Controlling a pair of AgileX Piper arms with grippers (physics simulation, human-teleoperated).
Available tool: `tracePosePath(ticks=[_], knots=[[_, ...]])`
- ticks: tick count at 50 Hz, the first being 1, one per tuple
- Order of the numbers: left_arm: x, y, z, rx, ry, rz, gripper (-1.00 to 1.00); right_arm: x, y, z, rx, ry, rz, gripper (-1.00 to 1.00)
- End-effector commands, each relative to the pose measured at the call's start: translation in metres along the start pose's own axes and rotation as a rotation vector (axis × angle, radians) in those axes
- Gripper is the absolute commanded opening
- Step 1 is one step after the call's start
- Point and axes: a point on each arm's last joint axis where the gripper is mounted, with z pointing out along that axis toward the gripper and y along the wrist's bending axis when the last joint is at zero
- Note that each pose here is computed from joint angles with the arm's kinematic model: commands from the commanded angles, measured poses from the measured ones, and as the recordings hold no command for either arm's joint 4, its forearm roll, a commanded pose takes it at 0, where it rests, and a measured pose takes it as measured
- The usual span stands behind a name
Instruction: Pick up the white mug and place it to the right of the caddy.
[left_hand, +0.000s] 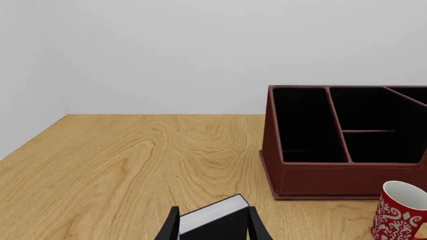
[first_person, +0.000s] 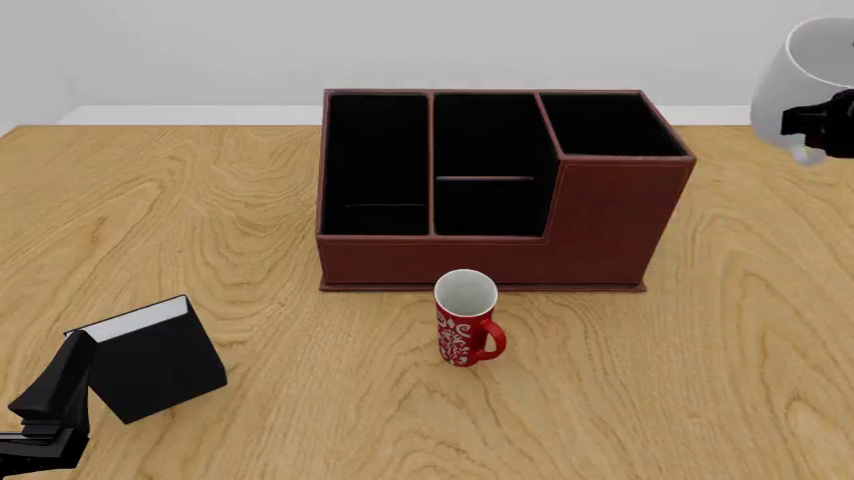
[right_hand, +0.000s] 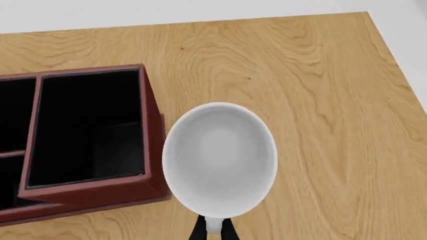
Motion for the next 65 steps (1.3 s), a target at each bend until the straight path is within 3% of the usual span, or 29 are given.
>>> tracePosePath(ticks=[1,27,65], knots=[[0.0,0.0,0.0,0.0,0.0,0.0,1.0,-0.013,0.0,0.016,-0.005,0.017,0.004,-1.0],[0.0,0.0,0.0,0.0,0.0,0.0,1.0,-0.023,-0.006,0.038,0.006,0.054,0.015,-1.0],[0.0,0.0,0.0,0.0,0.0,0.0,1.0,0.004,-0.003,0.098,-0.006,0.155,0.023,-1.0]])
